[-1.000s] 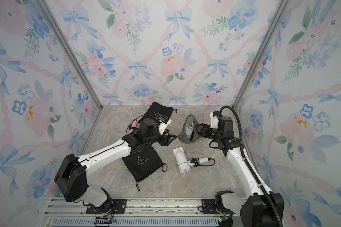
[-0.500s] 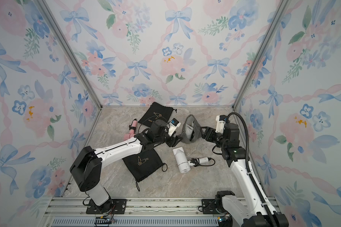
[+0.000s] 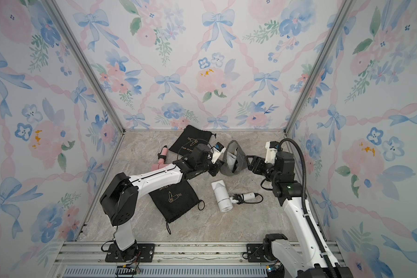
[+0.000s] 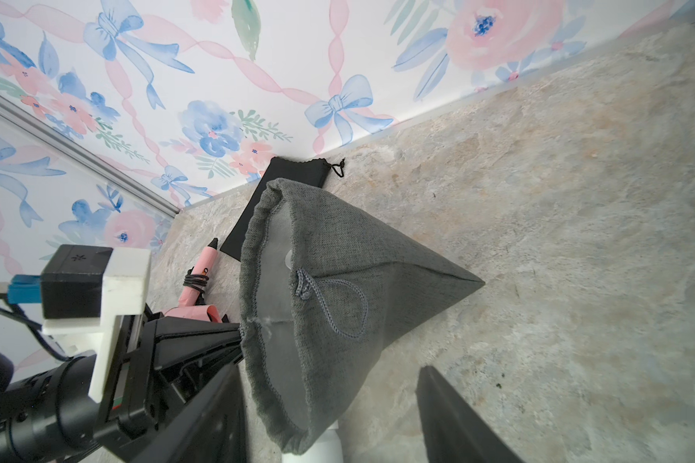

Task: Pack away hair dryers
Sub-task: Pull the drawstrings on both sides of the drawstring bag.

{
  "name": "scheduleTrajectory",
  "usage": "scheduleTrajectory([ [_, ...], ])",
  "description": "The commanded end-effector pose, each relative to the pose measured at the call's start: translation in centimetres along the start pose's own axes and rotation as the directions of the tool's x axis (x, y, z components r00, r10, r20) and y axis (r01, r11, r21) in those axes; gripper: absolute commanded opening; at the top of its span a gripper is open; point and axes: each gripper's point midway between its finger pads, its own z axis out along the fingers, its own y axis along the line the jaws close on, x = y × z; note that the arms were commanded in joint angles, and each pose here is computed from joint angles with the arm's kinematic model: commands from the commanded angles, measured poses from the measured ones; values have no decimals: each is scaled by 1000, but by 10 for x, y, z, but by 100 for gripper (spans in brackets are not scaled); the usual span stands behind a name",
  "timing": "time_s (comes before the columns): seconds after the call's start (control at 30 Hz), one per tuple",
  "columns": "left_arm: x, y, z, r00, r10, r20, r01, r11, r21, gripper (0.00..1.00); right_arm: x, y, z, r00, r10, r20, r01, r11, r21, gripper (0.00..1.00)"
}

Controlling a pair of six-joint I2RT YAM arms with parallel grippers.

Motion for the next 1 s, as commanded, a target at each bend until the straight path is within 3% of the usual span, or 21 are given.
scheduleTrajectory([
  [0.0, -13, -1, -5, 999, 8, 33, -7, 1000, -10, 0, 15, -14, 3, 999, -14, -49, 16, 999, 42, 72],
  [0.3, -21, 17, -24, 998, 4, 61, 1, 997, -75, 0, 33, -26, 12, 996, -9, -84, 14, 998, 57, 72],
  [0.5, -20, 20, -27, 998, -5, 61, 9, 998, -70, 0, 29, -18, 26, 974, 218, -67, -218, 976, 2, 71],
  [0.67, -21, 19, -26, 998, -14, 62, 18, 998, -62, 0, 30, -27, 34, 867, 498, -10, -498, 867, 12, 72],
  [0.97, -25, 14, -29, 997, -19, 73, 22, 998, -50, 0, 22, -29, 44, 652, 758, 18, -757, 652, -39, 72],
])
